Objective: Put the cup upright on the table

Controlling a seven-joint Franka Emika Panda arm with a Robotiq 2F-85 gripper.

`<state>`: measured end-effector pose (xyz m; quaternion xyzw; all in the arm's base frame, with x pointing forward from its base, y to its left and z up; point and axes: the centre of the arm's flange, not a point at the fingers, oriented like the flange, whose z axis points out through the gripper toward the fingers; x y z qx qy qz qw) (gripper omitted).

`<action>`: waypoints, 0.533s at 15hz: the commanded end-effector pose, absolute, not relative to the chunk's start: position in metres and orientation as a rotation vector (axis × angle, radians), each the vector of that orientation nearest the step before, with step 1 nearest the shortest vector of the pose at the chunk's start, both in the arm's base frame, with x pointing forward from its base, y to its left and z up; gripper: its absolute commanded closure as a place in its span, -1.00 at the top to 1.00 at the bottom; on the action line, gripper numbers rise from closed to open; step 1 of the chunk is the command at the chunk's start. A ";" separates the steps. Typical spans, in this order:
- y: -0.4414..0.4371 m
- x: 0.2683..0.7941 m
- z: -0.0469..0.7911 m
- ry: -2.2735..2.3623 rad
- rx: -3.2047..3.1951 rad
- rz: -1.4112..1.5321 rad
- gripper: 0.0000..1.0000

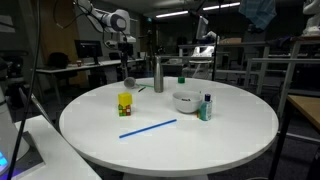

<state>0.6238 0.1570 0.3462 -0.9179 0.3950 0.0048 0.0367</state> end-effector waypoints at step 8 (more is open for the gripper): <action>0.154 0.640 0.333 1.187 -2.634 -0.090 1.00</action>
